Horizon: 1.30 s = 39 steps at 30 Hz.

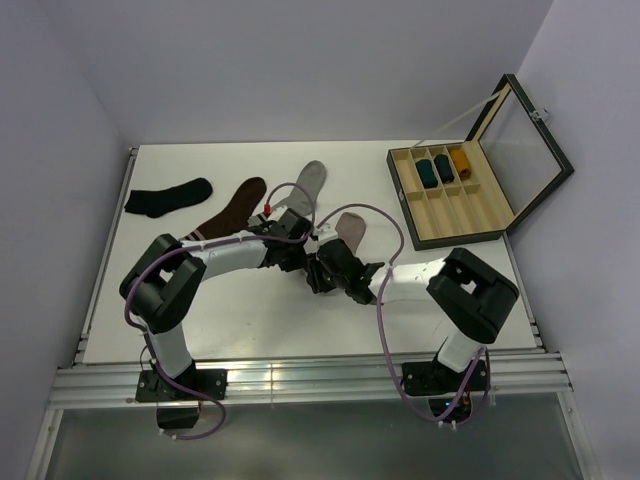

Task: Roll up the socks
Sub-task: Roll the sock at the center of the board.

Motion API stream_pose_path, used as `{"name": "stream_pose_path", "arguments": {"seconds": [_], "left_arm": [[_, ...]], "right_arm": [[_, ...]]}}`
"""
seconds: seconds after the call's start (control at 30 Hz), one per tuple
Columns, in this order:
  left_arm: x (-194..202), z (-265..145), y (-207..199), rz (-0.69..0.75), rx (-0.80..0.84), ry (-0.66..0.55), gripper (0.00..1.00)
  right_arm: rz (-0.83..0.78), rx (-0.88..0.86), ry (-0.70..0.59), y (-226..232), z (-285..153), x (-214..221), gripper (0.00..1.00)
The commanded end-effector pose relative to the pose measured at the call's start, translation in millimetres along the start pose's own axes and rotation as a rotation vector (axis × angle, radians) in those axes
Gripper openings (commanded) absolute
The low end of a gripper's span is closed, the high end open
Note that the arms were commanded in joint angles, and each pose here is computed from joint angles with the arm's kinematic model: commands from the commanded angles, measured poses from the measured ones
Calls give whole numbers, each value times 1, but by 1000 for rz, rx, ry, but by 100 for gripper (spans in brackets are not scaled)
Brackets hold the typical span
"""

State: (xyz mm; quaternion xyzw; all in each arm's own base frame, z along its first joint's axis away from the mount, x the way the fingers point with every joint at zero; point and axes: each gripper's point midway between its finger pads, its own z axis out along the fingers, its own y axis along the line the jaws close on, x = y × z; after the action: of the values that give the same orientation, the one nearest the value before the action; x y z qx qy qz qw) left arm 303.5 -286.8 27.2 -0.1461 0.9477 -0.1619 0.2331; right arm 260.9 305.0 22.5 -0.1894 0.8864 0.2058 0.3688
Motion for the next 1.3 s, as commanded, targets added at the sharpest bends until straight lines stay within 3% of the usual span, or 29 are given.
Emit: {"name": "stream_pose_path", "arguments": {"seconds": [0.0, 0.3, 0.57, 1.13, 1.27], "left_arm": [[2, 2, 9, 12, -49, -1, 10], [-3, 2, 30, -54, -81, -6, 10], [-9, 1, 33, -96, -94, -19, 9], [-8, 0, 32, -78, -71, -2, 9], [-8, 0, 32, -72, -72, -3, 9]], "right_arm": [[-43, -40, -112, 16, -12, -27, 45], [-65, -72, -266, 17, -32, -46, 47], [-102, -106, -298, 31, -23, -57, 46], [-106, -50, -114, 18, 15, -8, 41], [-91, -27, -137, 14, 7, -14, 41]]}}
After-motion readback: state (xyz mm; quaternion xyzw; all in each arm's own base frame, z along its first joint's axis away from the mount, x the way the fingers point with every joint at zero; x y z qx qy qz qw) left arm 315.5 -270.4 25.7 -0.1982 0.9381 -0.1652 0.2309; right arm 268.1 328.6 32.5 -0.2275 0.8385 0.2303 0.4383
